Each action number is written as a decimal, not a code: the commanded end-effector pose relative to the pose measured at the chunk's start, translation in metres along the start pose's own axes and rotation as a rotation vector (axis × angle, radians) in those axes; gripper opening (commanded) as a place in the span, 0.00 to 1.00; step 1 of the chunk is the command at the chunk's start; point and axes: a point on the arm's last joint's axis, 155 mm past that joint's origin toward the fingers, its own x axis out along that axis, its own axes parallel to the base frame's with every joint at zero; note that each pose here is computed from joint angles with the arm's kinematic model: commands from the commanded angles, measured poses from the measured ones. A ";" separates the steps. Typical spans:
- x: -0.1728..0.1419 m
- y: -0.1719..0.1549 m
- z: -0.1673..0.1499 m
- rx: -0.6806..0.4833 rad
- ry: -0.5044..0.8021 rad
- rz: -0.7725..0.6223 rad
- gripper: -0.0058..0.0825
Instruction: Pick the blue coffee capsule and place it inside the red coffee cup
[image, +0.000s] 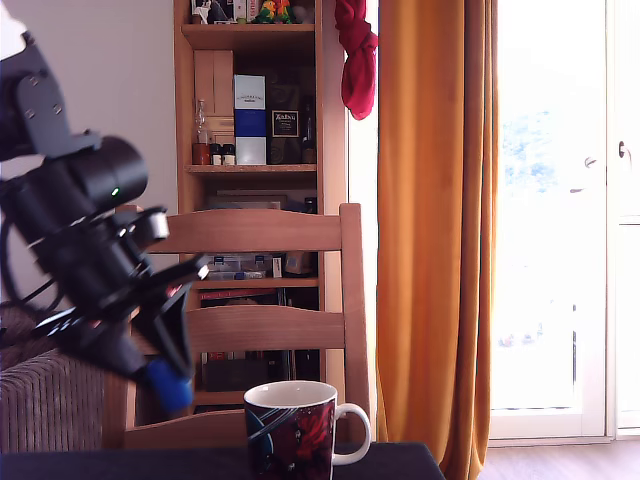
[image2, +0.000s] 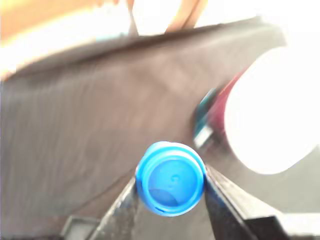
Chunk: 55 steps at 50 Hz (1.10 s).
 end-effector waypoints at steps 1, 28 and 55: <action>0.001 -0.014 0.001 0.017 0.013 -0.022 0.37; 0.007 -0.091 -0.003 0.165 0.033 -0.111 0.37; 0.009 -0.086 -0.003 0.183 0.026 -0.067 0.59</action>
